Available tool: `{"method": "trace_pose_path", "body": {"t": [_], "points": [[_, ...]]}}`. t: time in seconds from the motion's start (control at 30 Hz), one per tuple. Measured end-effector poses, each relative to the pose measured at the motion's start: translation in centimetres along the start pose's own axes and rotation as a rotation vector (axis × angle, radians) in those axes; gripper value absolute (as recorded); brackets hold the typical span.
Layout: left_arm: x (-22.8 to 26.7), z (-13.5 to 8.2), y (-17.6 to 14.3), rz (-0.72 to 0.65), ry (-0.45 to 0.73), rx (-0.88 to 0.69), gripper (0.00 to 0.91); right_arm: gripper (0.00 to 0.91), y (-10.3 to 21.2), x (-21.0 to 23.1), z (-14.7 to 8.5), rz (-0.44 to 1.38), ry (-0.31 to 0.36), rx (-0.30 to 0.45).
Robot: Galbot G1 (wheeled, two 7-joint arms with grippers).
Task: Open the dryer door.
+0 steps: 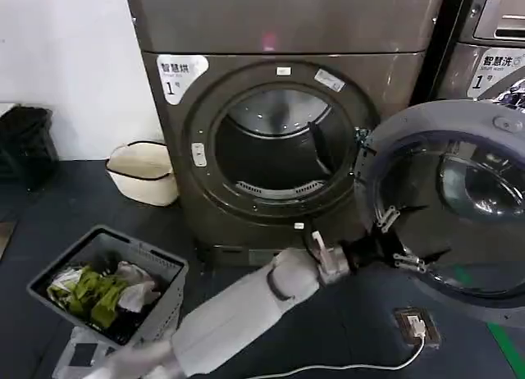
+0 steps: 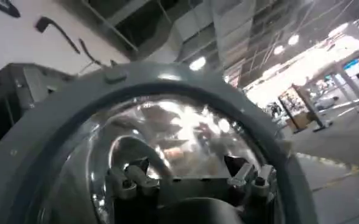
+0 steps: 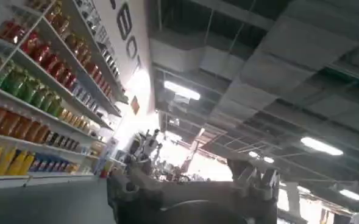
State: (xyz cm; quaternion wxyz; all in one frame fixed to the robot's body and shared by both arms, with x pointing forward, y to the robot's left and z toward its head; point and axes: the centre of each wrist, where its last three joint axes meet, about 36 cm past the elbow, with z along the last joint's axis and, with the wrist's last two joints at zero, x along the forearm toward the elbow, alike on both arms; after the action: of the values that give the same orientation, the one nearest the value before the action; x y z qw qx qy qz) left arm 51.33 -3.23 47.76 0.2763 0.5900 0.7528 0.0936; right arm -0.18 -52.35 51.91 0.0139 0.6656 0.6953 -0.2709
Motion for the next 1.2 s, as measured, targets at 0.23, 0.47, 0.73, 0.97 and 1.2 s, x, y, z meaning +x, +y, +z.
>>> {"method": "trace_pose_path", "body": {"t": [0.23, 0.47, 0.73, 0.97, 1.2], "points": [[3.7, -2.1, -0.3, -0.004, -0.016, 0.000, 0.907, 0.907, 0.5, 0.1, -0.1, -0.013, -0.003, -0.007], [9.0, -3.8, 0.4, -0.057, 0.050, -0.026, 0.907, 0.907, 0.8, 0.2, 0.1, -0.022, -0.004, -0.012], [16.5, -6.3, 0.3, -0.245, 0.254, 0.060, 0.907, 0.907, 1.4, 0.4, 0.5, -0.037, -0.003, -0.024], [23.1, -9.6, 0.6, -0.442, 0.477, 0.121, 0.907, 0.907, 2.1, 0.6, 0.9, -0.056, 0.005, -0.033], [27.9, -12.1, 1.4, -0.686, 0.682, 0.253, 0.907, 0.907, 2.4, 0.8, 1.3, -0.070, 0.014, -0.035]]}}
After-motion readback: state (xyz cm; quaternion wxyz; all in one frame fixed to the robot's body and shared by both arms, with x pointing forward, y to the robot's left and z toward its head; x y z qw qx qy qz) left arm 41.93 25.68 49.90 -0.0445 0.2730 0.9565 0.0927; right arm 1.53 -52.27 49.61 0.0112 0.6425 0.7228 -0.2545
